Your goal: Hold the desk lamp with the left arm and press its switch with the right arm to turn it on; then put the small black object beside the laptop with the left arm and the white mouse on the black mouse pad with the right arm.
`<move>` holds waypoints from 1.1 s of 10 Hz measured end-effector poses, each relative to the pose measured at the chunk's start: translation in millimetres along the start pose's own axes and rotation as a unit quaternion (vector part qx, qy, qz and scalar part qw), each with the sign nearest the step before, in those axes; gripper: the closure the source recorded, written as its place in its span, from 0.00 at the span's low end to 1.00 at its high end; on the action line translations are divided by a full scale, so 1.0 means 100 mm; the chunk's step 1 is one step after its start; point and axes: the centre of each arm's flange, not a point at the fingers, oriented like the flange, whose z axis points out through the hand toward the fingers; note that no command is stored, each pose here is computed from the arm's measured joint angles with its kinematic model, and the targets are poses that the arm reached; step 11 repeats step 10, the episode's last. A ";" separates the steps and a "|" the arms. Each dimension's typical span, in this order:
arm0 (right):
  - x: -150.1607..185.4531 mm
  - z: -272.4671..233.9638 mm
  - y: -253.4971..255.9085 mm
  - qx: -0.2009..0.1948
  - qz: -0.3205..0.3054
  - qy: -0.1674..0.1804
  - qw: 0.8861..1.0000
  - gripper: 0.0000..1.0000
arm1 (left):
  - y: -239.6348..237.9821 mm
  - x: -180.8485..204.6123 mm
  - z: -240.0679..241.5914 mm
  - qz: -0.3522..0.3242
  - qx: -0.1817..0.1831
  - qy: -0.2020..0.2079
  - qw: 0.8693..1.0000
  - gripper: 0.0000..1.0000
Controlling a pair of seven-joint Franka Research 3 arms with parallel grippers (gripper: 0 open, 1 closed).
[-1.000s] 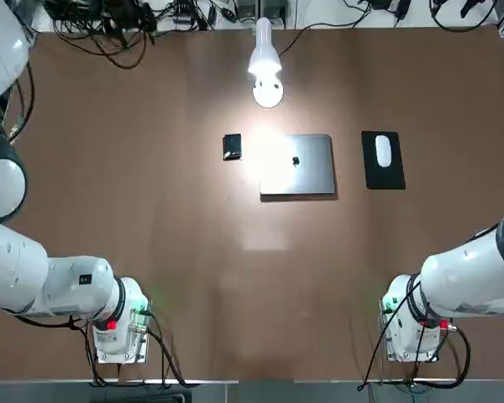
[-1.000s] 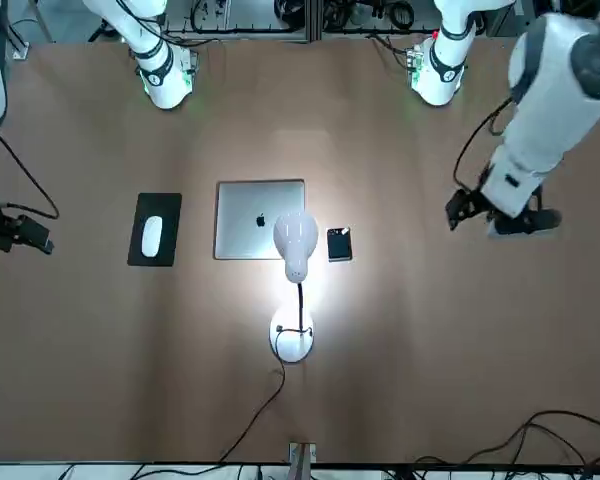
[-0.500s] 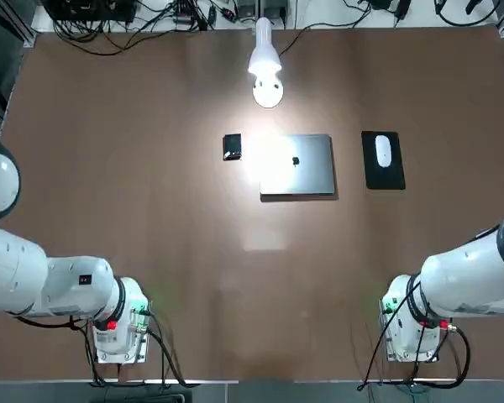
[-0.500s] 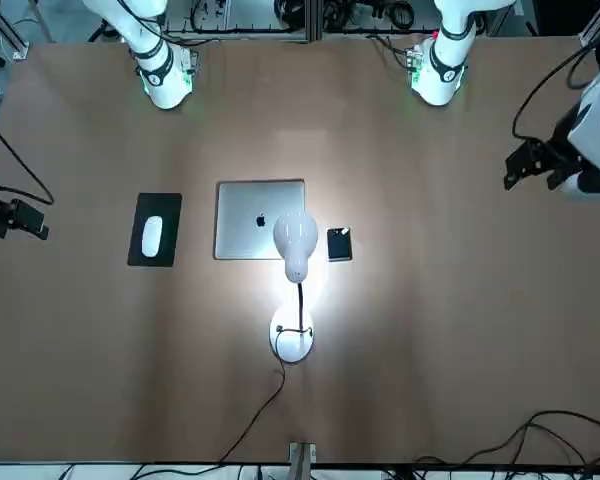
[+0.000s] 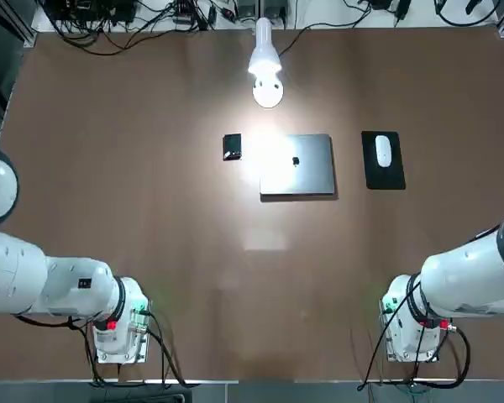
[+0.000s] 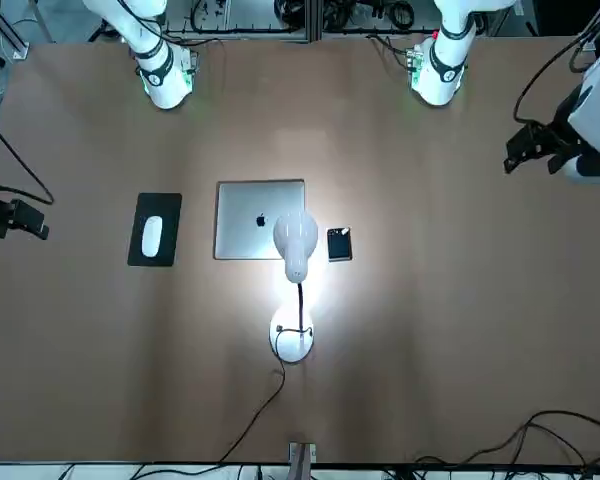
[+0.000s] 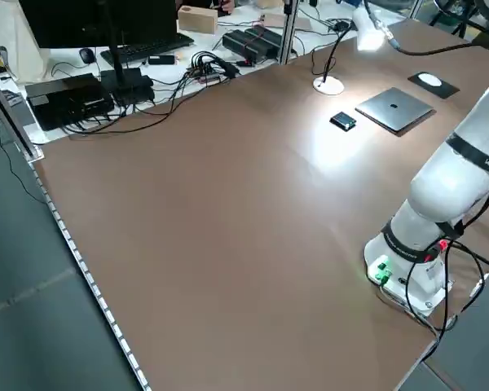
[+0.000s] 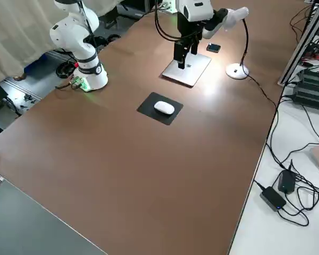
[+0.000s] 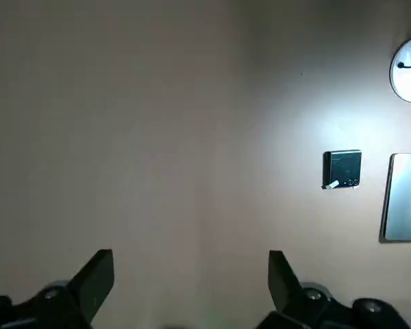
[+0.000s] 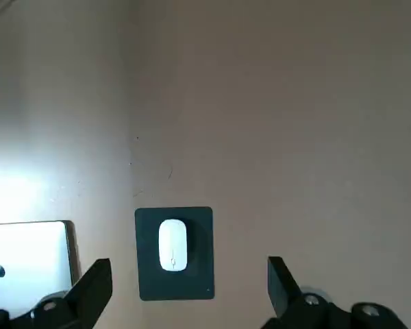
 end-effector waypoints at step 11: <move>0.00 0.00 0.00 0.000 0.000 0.000 1.000 0.00 | -0.14 0.15 0.02 -0.009 0.014 0.033 0.999 0.01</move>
